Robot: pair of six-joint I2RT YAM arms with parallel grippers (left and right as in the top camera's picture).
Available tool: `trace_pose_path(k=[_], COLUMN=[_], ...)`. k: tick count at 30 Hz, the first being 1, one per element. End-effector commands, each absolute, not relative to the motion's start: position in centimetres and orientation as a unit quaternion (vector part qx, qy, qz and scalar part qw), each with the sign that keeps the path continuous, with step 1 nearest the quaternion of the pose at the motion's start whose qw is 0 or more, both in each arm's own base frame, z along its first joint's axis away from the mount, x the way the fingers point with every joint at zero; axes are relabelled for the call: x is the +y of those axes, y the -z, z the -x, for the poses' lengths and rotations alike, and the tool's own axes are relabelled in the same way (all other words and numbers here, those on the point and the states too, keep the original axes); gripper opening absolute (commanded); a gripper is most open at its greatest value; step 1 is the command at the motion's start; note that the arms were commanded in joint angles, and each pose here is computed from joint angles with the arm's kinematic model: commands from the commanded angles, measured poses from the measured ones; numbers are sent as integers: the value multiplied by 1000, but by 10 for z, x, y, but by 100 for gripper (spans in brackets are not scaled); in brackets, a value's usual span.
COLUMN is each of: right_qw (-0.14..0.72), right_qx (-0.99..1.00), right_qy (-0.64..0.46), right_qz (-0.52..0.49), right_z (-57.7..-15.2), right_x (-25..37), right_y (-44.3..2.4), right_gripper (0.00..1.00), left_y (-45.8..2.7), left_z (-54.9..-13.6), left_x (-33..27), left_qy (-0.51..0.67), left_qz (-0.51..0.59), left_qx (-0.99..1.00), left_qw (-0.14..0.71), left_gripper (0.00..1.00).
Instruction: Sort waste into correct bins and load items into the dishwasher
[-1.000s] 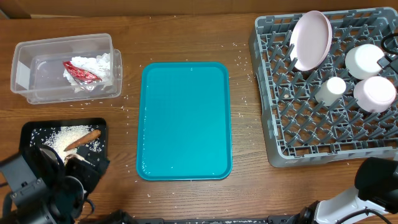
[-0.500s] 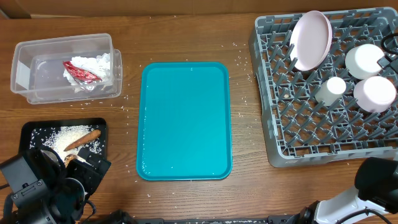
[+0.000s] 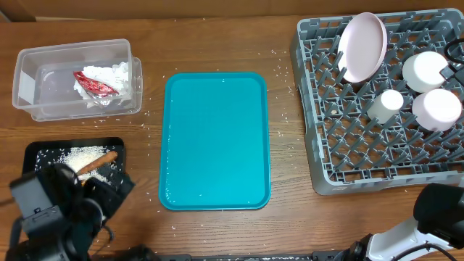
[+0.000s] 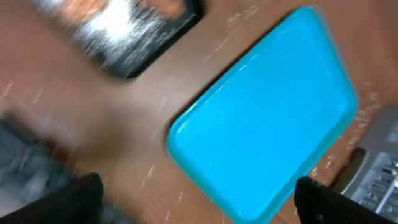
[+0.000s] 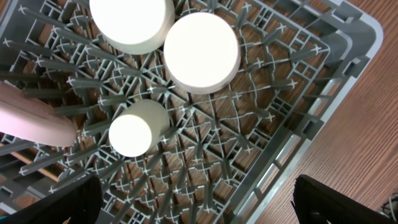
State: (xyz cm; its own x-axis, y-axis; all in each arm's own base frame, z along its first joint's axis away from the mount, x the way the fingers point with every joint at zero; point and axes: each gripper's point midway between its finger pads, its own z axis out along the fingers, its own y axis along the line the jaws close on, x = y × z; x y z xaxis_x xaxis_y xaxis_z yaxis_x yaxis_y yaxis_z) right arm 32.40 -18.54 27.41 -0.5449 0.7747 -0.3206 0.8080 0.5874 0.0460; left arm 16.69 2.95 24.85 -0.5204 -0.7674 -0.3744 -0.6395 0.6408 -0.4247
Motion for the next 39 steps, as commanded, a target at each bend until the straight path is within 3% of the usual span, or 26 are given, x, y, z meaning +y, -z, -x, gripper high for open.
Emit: trace_pose_path(k=[1, 8, 15, 23, 31, 39], right_qw=[160, 160, 160, 160, 160, 160], right_qx=[875, 875, 875, 875, 875, 875], right_qy=[53, 53, 53, 53, 53, 53], right_qz=[-454, -454, -454, -454, -454, -454], right_z=[-324, -324, -324, -324, -324, -324], right_x=[-186, -186, -186, -186, -186, -186], right_y=[-277, -277, -277, -277, -277, -277], right_gripper=[100, 100, 100, 100, 100, 100], left_y=[-248, -239, -198, -184, -172, -159], left_z=[-191, -243, -251, -252, -248, -246], left_x=[15, -13, -22, -20, -7, -6], left_qy=[139, 198, 234, 234, 194, 115], left_qz=[341, 231, 189, 147, 150, 78], left_qx=[872, 830, 781, 712, 696, 726], left_qw=[323, 468, 547, 645, 675, 674], left_gripper=[100, 100, 100, 100, 100, 100])
